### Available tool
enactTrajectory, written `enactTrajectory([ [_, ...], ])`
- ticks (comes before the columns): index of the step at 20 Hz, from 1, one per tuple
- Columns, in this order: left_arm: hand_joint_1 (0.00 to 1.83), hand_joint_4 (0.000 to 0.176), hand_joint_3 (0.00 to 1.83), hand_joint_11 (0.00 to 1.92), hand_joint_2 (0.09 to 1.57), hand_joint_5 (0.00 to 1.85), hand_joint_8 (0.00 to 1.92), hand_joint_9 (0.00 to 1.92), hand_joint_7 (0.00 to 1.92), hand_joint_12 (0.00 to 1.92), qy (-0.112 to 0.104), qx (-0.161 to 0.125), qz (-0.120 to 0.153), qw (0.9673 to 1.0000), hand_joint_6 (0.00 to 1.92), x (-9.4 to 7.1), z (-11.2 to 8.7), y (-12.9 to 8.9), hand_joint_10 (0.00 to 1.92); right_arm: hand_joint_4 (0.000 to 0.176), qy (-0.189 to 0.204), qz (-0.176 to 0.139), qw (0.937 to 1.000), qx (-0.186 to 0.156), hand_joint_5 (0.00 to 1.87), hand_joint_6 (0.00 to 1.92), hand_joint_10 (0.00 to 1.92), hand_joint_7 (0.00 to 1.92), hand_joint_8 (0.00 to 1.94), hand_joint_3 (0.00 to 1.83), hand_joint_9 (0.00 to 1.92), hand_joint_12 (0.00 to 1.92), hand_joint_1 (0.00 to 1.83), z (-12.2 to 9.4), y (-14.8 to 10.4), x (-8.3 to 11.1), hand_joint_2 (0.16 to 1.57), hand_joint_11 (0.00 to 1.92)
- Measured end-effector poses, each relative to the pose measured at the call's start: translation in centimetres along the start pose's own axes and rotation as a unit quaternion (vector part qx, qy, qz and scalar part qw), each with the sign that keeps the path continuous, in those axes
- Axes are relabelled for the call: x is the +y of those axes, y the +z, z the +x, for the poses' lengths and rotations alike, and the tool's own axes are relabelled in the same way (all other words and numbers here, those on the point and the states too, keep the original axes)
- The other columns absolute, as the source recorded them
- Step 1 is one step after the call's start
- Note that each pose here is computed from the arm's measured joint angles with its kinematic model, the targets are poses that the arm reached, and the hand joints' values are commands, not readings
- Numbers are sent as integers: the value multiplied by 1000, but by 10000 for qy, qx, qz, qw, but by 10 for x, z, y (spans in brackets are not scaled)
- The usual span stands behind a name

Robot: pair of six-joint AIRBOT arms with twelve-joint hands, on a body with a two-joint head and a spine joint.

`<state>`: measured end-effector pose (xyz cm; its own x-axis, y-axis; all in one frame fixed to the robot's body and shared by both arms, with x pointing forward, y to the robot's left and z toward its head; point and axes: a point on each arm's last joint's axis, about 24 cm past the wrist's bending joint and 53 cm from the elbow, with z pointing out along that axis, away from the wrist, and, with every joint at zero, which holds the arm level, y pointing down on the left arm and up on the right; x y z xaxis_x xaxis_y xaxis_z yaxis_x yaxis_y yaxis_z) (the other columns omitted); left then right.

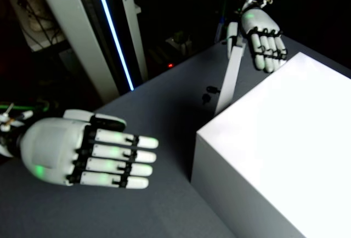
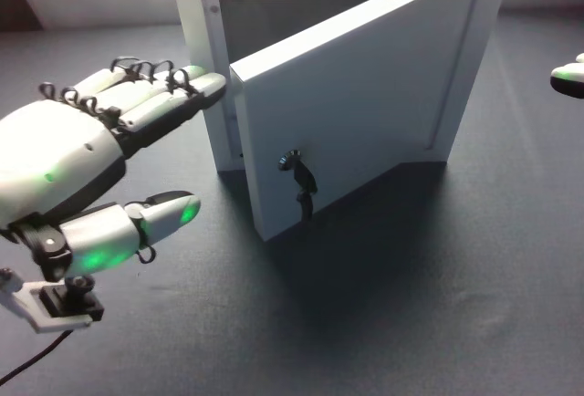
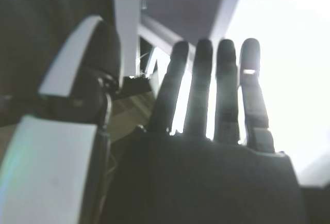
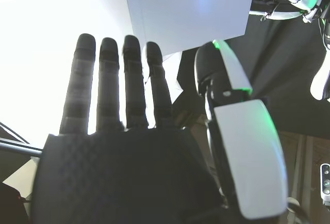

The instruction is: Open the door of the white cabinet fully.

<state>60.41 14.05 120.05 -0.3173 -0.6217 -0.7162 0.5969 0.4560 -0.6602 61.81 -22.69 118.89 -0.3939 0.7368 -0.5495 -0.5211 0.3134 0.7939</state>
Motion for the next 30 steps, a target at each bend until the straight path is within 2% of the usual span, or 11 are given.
enactTrajectory([
  [2, 293, 0, 2, 0, 1423, 46, 3, 81, 29, 535, -8, 68, 24, 10000, 0, -1, 4, 4, 2, 0, 2, -4, 10000, 0, 350, 0, 2, 367, 2, 2, 298, 50, 618, 0, 0, 0, 1344, 260],
  [6, 299, 0, 2, 1, 1425, 63, 7, 128, 72, 565, -28, 145, 75, 9999, 3, -3, 10, 8, 9, 0, 20, 1, 10000, 5, 354, 1, 3, 363, 0, 3, 308, 47, 633, 2, 0, -1, 1351, 278],
  [8, 322, 0, 0, 0, 1422, 60, 7, 101, 54, 515, -110, 154, 84, 9998, 3, -3, 12, 10, 5, 0, 23, -4, 10000, -2, 359, 2, 3, 370, 2, 0, 310, 41, 614, 2, 0, -1, 1341, 275],
  [9, 396, 0, 0, 0, 1416, 85, 9, 97, 68, 441, -104, 178, 137, 9997, 9, -6, 13, 11, 3, 0, 23, -4, 10000, 2, 360, 2, 1, 367, 1, 1, 306, 38, 615, 2, 0, -1, 1345, 271],
  [13, 422, 0, 0, 0, 1400, 111, 0, 107, 87, 460, -102, 259, 311, 9991, 2, -15, 17, 14, 2, 0, 29, -1, 10000, 1, 356, 0, 0, 363, 0, 1, 303, 36, 625, 2, 0, -1, 1345, 280],
  [16, 367, 0, 1, 0, 1415, 88, 1, 131, 73, 663, -129, 296, 389, 9987, 0, -19, 18, 15, 1, 0, 42, -1, 10000, 1, 356, 2, 7, 374, 4, 3, 322, 36, 609, 2, 0, -1, 1351, 292],
  [18, 371, 0, 0, 0, 1409, 89, 1, 118, 75, 674, -148, 310, 428, 9985, 0, -22, 20, 15, 0, 0, 45, -2, 10000, 3, 360, 3, 10, 380, 5, 2, 338, 42, 621, 2, 0, -1, 1353, 315],
  [19, 383, 0, 0, 0, 1409, 89, 3, 116, 83, 549, -117, 350, 478, 9982, 0, -24, 22, 15, 0, 0, 46, 0, 10000, -1, 357, 1, 6, 377, 3, 0, 332, 37, 618, 2, 0, -2, 1346, 306],
  [23, 451, 0, 0, 0, 1403, 124, 11, 109, 114, 376, -138, 359, 520, 9979, 11, -27, 22, 16, 5, 0, 51, -1, 10000, 2, 366, 2, 2, 383, 2, 0, 317, 22, 632, 2, 0, -2, 1337, 286],
  [24, 467, 0, 0, 0, 1399, 136, 6, 109, 122, 284, -191, 358, 566, 9976, 7, -30, 24, 18, 3, 0, 51, -1, 10000, 2, 367, 2, 5, 382, 1, 0, 326, 24, 644, 2, 0, -2, 1336, 293],
  [30, 493, 0, 0, 11, 1400, 118, 4, 67, 69, 222, -183, 447, 685, 9965, 6, -37, 28, 20, 4, 0, 57, -1, 10000, 2, 356, 1, 0, 372, 1, 0, 317, 23, 622, 2, 0, -2, 1343, 304],
])
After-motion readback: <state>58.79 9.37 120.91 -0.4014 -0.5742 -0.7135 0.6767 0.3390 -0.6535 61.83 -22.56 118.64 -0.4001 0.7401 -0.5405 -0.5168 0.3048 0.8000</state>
